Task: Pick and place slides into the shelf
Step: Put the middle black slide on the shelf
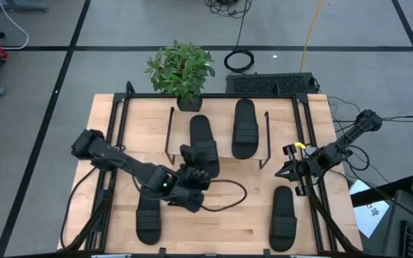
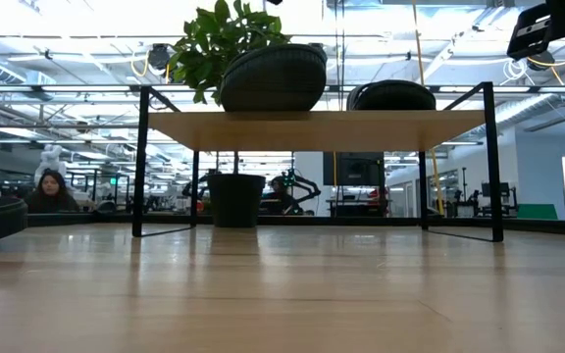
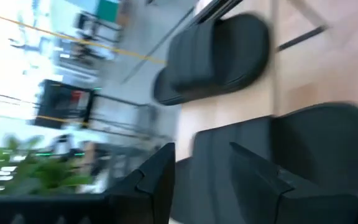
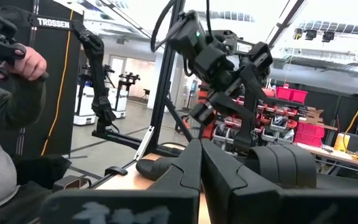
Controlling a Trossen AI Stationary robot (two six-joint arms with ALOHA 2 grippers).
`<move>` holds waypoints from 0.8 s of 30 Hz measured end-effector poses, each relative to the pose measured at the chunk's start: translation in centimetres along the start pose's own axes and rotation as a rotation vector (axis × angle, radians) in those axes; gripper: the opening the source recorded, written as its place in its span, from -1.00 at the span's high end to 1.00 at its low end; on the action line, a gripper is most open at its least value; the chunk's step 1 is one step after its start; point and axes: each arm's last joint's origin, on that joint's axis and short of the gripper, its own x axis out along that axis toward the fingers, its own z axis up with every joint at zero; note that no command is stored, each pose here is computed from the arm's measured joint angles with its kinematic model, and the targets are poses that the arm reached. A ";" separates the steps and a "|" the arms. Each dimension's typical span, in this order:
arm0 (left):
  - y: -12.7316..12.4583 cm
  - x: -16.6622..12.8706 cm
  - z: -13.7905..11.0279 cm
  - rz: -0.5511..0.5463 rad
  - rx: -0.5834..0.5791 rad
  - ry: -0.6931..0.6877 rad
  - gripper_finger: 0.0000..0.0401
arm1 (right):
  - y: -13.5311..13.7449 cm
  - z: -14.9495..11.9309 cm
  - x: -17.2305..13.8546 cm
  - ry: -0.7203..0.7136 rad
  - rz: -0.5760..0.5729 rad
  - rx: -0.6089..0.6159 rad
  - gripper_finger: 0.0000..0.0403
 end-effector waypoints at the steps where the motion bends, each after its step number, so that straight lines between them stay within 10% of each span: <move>1: -0.2 0.1 0.0 0.024 0.017 0.009 0.22 | 0.0 0.0 0.0 0.000 0.000 0.000 1.00; 11: -0.5 0.6 0.0 0.022 -0.190 0.014 -0.10 | 0.0 0.0 0.0 0.001 -0.001 -0.007 1.00; 24: -0.9 0.9 -1.2 -0.150 -0.171 0.100 -0.36 | 0.0 0.0 0.0 0.001 -0.001 -0.005 1.00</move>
